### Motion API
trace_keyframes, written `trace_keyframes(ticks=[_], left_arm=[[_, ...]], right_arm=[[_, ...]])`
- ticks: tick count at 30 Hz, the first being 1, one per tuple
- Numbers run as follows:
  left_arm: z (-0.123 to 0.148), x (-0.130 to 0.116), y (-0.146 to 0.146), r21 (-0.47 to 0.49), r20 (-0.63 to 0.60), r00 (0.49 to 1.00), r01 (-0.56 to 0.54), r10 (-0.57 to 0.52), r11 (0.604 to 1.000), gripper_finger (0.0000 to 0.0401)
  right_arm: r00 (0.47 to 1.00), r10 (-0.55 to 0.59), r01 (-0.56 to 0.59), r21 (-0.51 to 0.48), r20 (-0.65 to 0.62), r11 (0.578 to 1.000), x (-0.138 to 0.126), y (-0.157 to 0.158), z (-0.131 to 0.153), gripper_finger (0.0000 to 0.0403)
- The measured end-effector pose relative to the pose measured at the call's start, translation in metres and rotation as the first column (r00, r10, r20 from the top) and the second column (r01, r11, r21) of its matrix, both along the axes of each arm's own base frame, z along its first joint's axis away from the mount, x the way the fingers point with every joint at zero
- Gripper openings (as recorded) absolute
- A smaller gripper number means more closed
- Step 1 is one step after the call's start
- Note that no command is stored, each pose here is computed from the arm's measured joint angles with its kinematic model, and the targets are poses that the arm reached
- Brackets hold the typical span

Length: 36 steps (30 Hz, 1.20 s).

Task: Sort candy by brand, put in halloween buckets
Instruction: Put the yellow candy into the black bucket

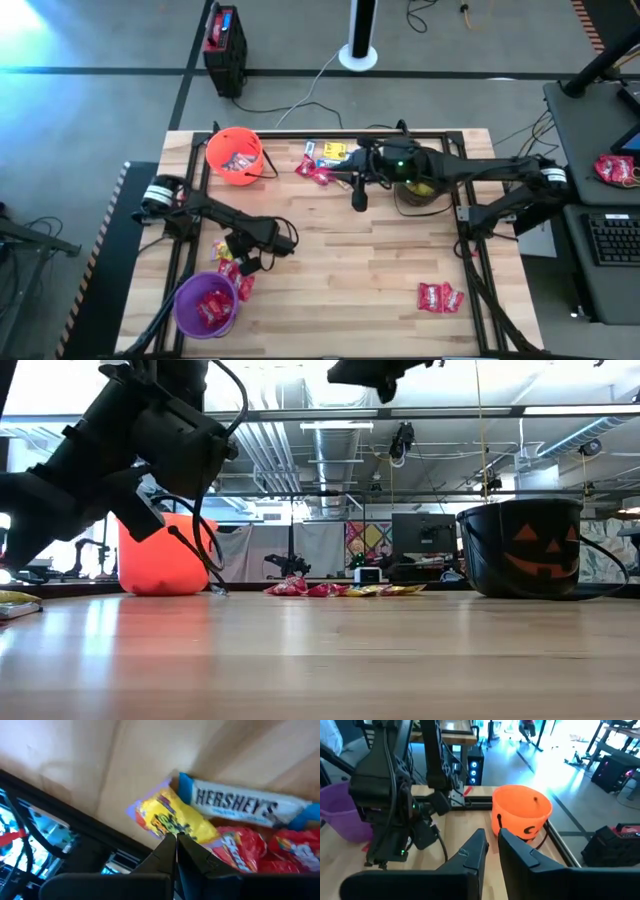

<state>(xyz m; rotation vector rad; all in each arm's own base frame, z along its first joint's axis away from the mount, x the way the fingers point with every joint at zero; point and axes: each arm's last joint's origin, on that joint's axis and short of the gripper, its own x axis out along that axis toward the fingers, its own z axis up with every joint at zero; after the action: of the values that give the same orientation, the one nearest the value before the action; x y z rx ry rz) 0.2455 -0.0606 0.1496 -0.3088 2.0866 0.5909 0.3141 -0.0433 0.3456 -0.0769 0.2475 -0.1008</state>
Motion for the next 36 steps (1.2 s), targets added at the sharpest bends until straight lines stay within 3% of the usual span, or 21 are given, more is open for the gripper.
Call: trace_keyframes(ticks=[11,23,29,36], left_arm=[[-0.014,-0.009,-0.003,-0.015,-0.008,1.000,-0.006,0.005,1.000,0.0000],[-0.025,0.007,-0.008,-0.105,0.189,0.982,0.021,0.000,0.994,0.0000],[-0.020,0.021,-0.006,-0.060,0.299,0.950,0.109,-0.086,0.992,0.0000],[0.006,0.047,-0.006,0.052,0.424,0.869,0.256,-0.253,0.965,0.0000]], right_arm=[[1.000,-0.004,0.004,0.018,-0.012,1.000,-0.007,0.001,0.002,0.0027],[1.000,-0.005,0.005,0.021,-0.017,1.000,-0.006,0.001,0.000,0.0027],[1.000,-0.005,0.005,0.021,-0.017,1.000,-0.006,0.001,0.000,0.0027],[1.000,-0.008,0.008,0.033,-0.018,0.999,-0.006,0.001,0.000,0.0027]])
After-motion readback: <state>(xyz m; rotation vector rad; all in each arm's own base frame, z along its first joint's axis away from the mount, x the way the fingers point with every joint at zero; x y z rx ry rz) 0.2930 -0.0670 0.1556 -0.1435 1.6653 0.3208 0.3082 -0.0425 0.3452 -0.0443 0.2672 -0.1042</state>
